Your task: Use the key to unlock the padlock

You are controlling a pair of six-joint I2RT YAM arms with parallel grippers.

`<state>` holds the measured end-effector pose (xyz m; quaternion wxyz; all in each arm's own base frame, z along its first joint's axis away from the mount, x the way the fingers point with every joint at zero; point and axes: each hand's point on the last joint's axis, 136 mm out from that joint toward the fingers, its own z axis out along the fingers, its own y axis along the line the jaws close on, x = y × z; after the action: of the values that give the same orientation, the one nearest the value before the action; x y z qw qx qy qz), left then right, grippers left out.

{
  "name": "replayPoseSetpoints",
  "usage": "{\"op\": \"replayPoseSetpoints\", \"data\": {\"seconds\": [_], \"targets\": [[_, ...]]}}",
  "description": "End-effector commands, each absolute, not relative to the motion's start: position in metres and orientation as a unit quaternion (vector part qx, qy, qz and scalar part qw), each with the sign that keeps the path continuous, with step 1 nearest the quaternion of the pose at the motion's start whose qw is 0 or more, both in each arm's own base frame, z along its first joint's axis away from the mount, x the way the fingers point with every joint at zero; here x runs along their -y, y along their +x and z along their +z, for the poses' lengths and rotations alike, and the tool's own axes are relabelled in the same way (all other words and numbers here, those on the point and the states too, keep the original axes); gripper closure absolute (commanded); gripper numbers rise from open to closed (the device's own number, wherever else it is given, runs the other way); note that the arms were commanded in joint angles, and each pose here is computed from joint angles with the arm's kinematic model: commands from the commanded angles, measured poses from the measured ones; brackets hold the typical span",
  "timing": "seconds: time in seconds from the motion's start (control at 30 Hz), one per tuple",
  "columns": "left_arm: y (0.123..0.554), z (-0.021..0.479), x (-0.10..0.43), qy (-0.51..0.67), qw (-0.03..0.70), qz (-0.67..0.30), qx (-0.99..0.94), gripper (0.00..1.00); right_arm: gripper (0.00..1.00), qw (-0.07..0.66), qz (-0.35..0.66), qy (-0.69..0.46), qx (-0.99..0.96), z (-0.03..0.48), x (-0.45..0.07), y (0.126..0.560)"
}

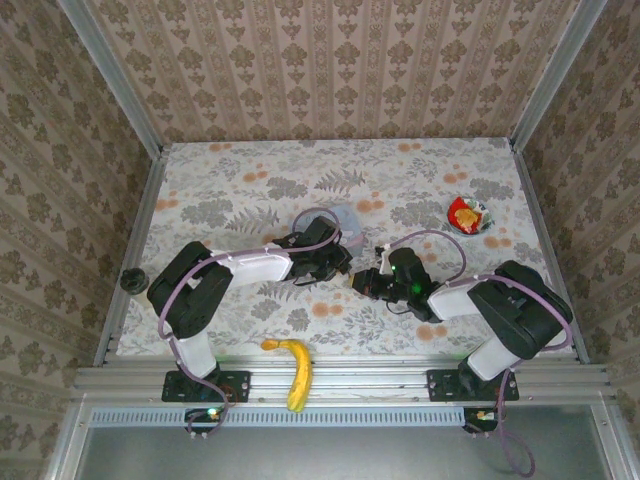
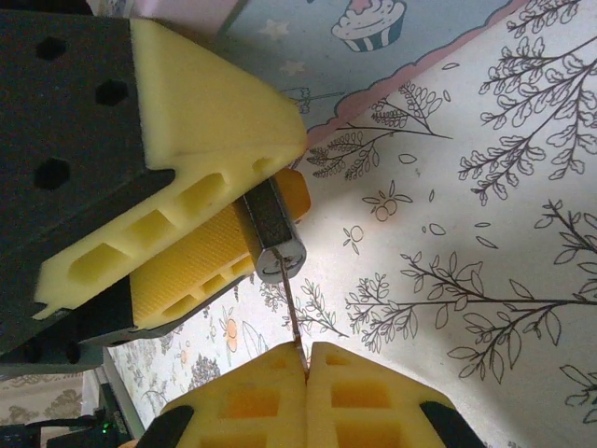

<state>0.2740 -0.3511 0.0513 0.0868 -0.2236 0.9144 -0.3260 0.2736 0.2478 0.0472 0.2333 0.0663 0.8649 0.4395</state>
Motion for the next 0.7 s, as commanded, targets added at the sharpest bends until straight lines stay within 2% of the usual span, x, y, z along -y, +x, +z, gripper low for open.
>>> {"op": "replayPoseSetpoints", "data": {"seconds": [0.0,0.67], "targets": [[0.224,0.039,0.355,-0.196,-0.004,-0.313,-0.929,0.88,1.0,0.282,0.446,0.077,-0.846,0.076,-0.243,0.298],[0.221,0.036,0.353,-0.199,-0.009,-0.313,-0.929,0.89,1.0,0.303,0.422,0.094,-0.849,0.085,-0.225,0.298]]}}
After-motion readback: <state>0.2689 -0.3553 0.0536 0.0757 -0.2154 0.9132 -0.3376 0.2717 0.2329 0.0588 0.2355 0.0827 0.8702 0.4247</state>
